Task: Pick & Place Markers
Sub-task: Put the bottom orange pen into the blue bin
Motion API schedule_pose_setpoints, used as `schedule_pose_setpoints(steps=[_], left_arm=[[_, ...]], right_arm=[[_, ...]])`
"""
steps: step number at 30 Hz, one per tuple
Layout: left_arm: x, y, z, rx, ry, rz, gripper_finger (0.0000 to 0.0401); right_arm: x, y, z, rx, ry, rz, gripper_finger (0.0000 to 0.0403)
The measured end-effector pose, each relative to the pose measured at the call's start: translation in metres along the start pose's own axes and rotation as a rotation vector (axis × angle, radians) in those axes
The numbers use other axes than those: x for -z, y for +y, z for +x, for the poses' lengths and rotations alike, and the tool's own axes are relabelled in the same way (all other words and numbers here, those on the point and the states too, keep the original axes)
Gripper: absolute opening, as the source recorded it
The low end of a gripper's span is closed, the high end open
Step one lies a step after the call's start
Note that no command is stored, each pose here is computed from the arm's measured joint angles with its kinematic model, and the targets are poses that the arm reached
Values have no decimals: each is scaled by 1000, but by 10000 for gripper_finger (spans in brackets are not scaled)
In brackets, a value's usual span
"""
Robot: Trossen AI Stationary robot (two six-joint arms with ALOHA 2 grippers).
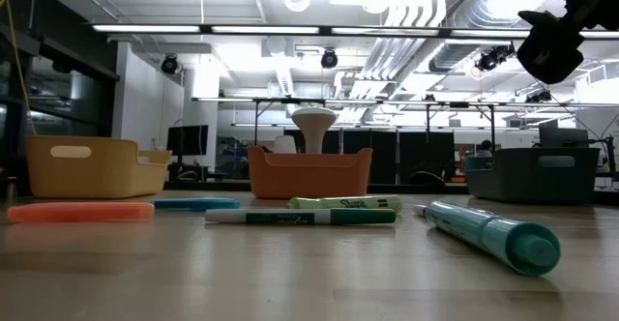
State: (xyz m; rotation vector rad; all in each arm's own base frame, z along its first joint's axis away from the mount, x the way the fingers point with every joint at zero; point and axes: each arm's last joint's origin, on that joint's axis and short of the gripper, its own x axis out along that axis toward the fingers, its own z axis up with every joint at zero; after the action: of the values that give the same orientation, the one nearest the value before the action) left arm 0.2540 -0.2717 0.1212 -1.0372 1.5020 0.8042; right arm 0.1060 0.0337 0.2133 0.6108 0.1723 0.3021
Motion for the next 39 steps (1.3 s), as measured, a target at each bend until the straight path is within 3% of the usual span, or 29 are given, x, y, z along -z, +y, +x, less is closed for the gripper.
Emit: schedule_pose_setpoints(steps=[12,20,25,30,39], left_arm=[[4,-5,-30,-60,-113,107,27],[3,-11,-54,-65,-293,114,27],[-1,-23,-80,-17,-423,197,27],[-27,-41,-109,15,-612,273,27],[-101,-75,-170,18,-828,457,27]], right_arm=[[0,0,0,0,0,-20,252],[0,0,0,5,-3,-50,252],[-1,-1,0,27,-18,-58,252],[-2,-1,2,38,-35,-82,252],[-7,2,15,24,-90,-137,252]])
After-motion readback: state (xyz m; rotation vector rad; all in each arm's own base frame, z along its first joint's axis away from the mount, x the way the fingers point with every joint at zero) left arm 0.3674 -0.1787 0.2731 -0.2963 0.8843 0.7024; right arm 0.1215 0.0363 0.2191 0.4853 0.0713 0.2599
